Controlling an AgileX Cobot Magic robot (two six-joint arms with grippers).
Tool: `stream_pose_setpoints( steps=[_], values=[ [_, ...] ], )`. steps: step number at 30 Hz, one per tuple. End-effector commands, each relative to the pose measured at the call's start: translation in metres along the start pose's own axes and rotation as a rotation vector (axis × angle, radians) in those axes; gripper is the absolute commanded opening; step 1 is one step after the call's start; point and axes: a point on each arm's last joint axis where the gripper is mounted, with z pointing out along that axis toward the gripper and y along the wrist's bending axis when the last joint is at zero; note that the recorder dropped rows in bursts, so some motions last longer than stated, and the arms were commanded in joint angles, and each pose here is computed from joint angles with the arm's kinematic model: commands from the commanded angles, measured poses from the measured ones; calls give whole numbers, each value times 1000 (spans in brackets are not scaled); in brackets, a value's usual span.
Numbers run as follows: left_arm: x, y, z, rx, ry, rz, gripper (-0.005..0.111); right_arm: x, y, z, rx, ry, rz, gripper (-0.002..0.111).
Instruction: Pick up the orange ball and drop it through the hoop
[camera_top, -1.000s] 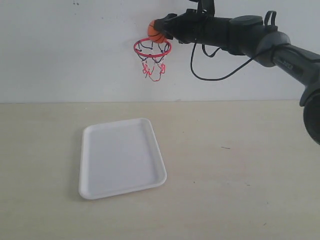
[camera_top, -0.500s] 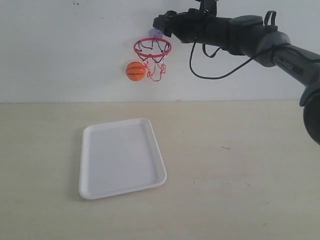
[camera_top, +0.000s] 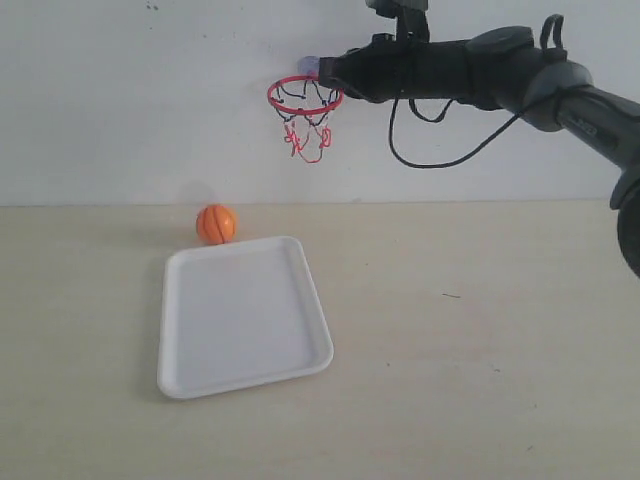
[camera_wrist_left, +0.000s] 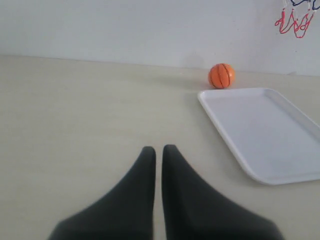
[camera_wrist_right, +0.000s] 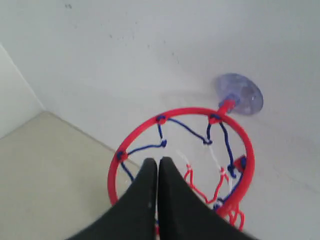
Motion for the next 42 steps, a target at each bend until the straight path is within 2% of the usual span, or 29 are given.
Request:
stream_pose_setpoints(
  steps=[1,4,5,6,8,10,15,19,23,30,33,42],
  values=[
    [0,0,0,-2,-12,-11,4,-19,-17,-46,-97,109,50,0],
    [0,0,0,-2,-12,-11,4,-14,-29,-80,-253,241,79,0],
    [0,0,0,-2,-12,-11,4,-16,-37,-87,-238,229,92,0],
    [0,0,0,-2,-12,-11,4,-14,-44,-93,-199,257,212,0],
    [0,0,0,-2,-12,-11,4,-10,-48,-101,-162,288,342,0],
    [0,0,0,-2,-12,-11,4,-7,-44,-106,-160,307,377,0],
    [0,0,0,-2,-12,-11,4,5,-17,-124,-179,372,345,0],
    [0,0,0,-2,-12,-11,4,17,8,-158,-181,415,301,0],
    [0,0,0,-2,-12,-11,4,45,38,-198,-191,456,303,0],
    [0,0,0,-2,-12,-11,4,85,87,-237,-205,509,413,0],
    [0,0,0,-2,-12,-11,4,95,93,-243,-206,527,438,0],
    [0,0,0,-2,-12,-11,4,99,90,-242,-205,533,455,0]
  ],
)
